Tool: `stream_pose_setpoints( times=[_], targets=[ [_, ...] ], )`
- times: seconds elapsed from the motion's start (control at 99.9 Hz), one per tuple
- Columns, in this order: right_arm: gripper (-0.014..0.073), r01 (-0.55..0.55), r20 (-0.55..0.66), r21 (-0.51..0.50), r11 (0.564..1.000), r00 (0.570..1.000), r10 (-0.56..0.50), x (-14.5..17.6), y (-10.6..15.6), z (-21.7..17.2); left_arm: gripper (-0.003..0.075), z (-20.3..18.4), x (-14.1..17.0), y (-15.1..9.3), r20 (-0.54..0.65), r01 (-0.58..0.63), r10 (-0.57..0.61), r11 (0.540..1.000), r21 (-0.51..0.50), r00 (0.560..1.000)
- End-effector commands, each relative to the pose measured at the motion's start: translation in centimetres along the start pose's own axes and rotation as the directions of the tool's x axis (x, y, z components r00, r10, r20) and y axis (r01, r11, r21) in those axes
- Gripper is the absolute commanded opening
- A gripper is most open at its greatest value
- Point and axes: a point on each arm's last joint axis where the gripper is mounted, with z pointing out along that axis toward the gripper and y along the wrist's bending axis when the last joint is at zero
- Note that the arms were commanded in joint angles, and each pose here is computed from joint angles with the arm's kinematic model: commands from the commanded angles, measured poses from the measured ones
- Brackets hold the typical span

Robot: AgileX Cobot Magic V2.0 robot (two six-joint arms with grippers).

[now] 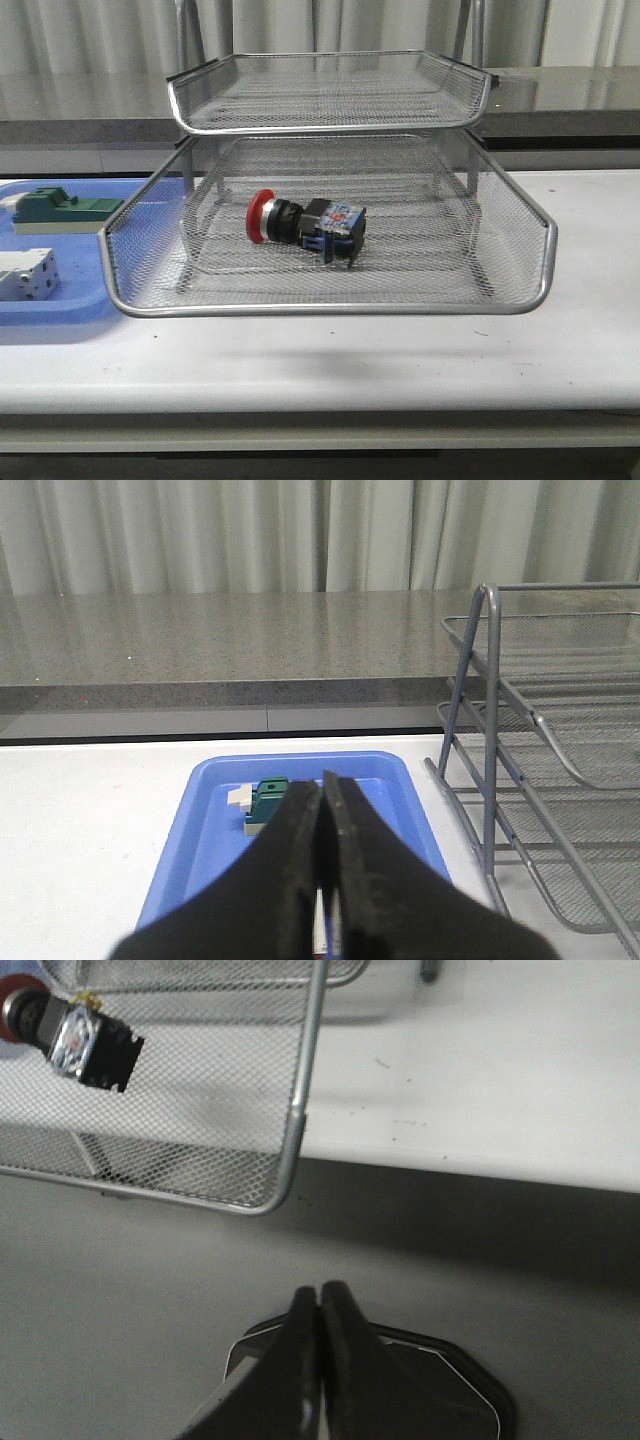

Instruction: Place button on rack with both arms

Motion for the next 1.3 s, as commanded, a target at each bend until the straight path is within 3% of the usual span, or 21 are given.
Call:
stream_pose_setpoints(
  times=[0.0, 0.2, 0.761, 1.061, 1.291],
  targets=[
    [-0.0069, 0.033, 0.055, -0.049, 0.998, 0.998, -0.03, -1.2, 1.2, 0.4, -0.002, -0.1, -1.5, 0.2, 0.08, 0.023, -0.021, 0.999, -0.026, 0.997],
    [-0.0066, 0.116, 0.005, -0.109, 0.987, 0.993, -0.117, -0.5, 3.4, 3.2, -0.002, -0.1, -1.5, 0.2, 0.08, 0.023, -0.021, 0.999, -0.026, 0.997],
    [-0.0066, 0.168, -0.066, -0.164, 0.972, 0.981, -0.181, 2.6, 7.2, 10.0, -0.002, -0.1, -1.5, 0.2, 0.08, 0.023, -0.021, 0.999, -0.026, 0.997],
    [-0.0066, 0.189, 0.0, -0.155, 0.97, 0.981, -0.192, 2.8, 8.4, 12.8, -0.002, -0.1, -1.5, 0.2, 0.08, 0.023, -0.021, 0.999, -0.026, 0.997],
    [-0.0061, 0.188, 0.128, -0.151, 0.97, 0.977, -0.169, 1.6, 8.5, 12.8, -0.002, -0.1, -1.5, 0.2, 0.08, 0.023, -0.021, 0.999, -0.026, 0.997]
  ],
)
